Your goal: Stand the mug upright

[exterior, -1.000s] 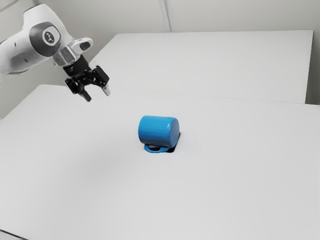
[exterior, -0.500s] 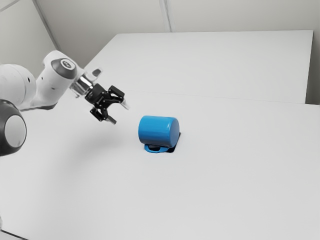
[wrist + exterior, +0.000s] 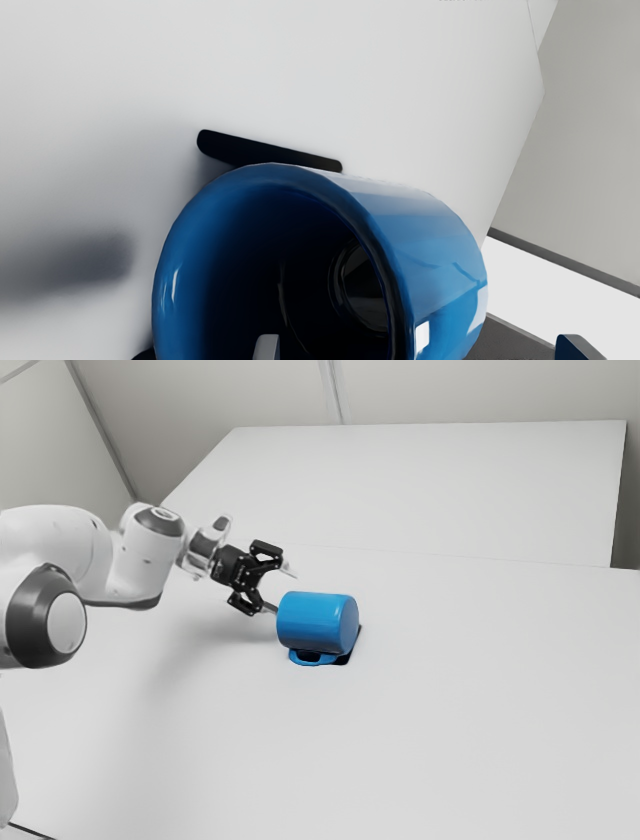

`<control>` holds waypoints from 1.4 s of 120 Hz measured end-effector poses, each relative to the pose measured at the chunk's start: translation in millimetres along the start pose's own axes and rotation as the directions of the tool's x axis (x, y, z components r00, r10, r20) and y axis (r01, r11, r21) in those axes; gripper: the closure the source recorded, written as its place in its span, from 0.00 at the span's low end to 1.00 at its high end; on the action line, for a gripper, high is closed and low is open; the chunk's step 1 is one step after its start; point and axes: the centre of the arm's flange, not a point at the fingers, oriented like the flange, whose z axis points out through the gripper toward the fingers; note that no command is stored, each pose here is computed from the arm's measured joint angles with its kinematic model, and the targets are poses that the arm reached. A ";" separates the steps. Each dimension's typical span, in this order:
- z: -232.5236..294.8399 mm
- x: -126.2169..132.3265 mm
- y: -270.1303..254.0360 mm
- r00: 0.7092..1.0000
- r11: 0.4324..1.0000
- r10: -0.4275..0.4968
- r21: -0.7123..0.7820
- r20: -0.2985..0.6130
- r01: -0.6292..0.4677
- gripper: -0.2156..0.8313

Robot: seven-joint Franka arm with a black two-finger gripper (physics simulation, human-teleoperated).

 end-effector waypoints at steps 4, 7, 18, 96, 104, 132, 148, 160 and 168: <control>2.4 0.7 -0.1 1.000 1.000 -0.003 -0.012 -0.003 0.003 0.21; 5.4 1.1 0.1 1.000 1.000 -0.006 -0.023 -0.004 0.006 0.21; 13.4 2.9 0.7 1.000 0.998 -0.016 -0.056 -0.010 0.015 0.21; 52.9 -10.9 60.3 0.998 0.998 0.061 -0.022 -0.029 -0.062 0.92; 47.1 -26.2 85.9 0.990 0.987 0.141 0.075 -0.022 -0.140 0.92; 30.3 -76.3 104.6 0.939 0.803 0.337 0.501 0.066 -0.323 0.94; 39.0 -114.5 105.2 0.907 0.674 0.408 0.634 0.108 -0.379 0.94; 38.7 -131.0 101.7 0.890 0.604 0.441 0.696 0.115 -0.390 0.94; 36.0 -135.7 100.7 0.881 0.569 0.460 0.725 0.112 -0.389 0.94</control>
